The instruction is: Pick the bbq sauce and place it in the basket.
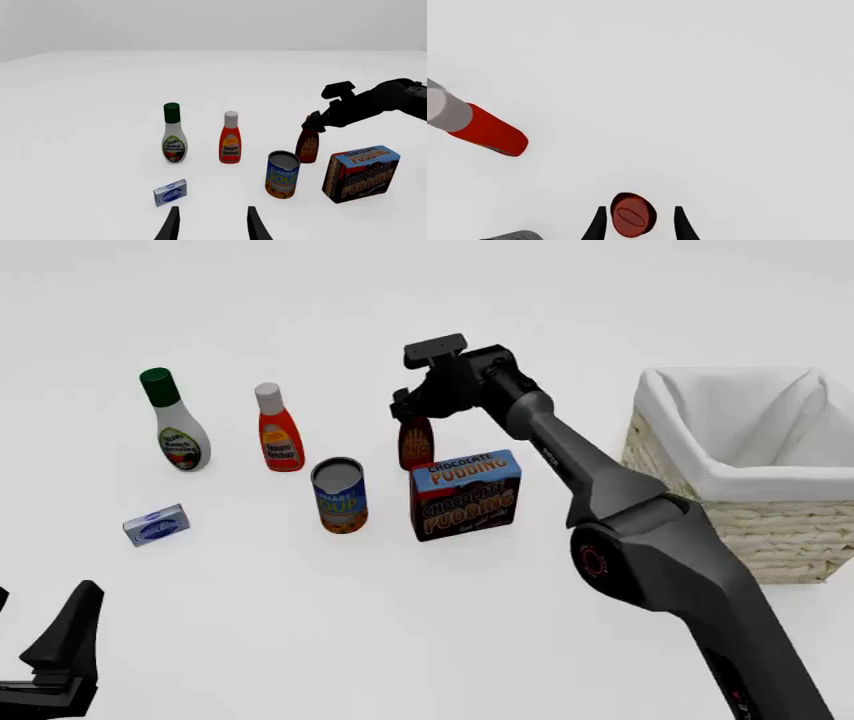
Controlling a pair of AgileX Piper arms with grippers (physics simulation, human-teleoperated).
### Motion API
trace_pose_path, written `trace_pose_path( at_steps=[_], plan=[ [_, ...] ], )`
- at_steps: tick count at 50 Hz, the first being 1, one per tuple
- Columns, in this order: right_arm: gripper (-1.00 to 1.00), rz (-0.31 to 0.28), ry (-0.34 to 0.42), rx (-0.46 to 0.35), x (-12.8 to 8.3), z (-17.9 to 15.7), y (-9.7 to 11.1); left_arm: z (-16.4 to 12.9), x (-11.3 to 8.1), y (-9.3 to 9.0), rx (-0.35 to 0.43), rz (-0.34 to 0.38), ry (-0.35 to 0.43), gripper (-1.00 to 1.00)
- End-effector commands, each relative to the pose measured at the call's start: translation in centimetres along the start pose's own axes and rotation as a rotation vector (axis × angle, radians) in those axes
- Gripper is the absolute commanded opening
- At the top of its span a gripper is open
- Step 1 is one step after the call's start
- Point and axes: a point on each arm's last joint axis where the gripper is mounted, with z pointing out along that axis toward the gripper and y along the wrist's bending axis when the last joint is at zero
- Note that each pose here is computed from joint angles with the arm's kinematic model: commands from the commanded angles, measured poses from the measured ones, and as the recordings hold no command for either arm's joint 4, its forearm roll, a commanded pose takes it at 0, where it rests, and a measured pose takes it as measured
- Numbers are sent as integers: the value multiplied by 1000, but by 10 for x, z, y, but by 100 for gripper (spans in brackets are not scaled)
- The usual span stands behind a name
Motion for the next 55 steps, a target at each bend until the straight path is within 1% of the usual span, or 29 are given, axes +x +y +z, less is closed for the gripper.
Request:
trace_pose_path(
  at_steps=[1, 4, 5, 16, 26, 36, 40, 55],
  plan=[
    [100, 0, 11, 0, 4, 8, 0, 0, 0, 0, 0, 0, 0, 100],
    [100, 1, 8, -1, 4, 8, 1, 0, 0, 0, 0, 0, 0, 100],
    [-100, -1, 6, -1, 3, 8, 1, 0, 0, 0, 0, 0, 0, 100],
    [-100, -6, -3, -7, 2, 2, 5, 0, 0, 0, 0, 0, 0, 100],
    [-100, -9, -15, -4, -4, -4, 3, 0, 0, 0, 0, 0, 0, 100],
    [-100, -21, -44, -7, -19, -22, 6, 0, 0, 0, 0, 0, 0, 100],
    [-100, -28, -65, -11, -30, -35, 8, 0, 0, 0, 0, 0, 0, 100],
    [-100, -49, -120, -17, -54, -69, 14, 0, 0, 0, 0, 0, 0, 100]
  ],
)
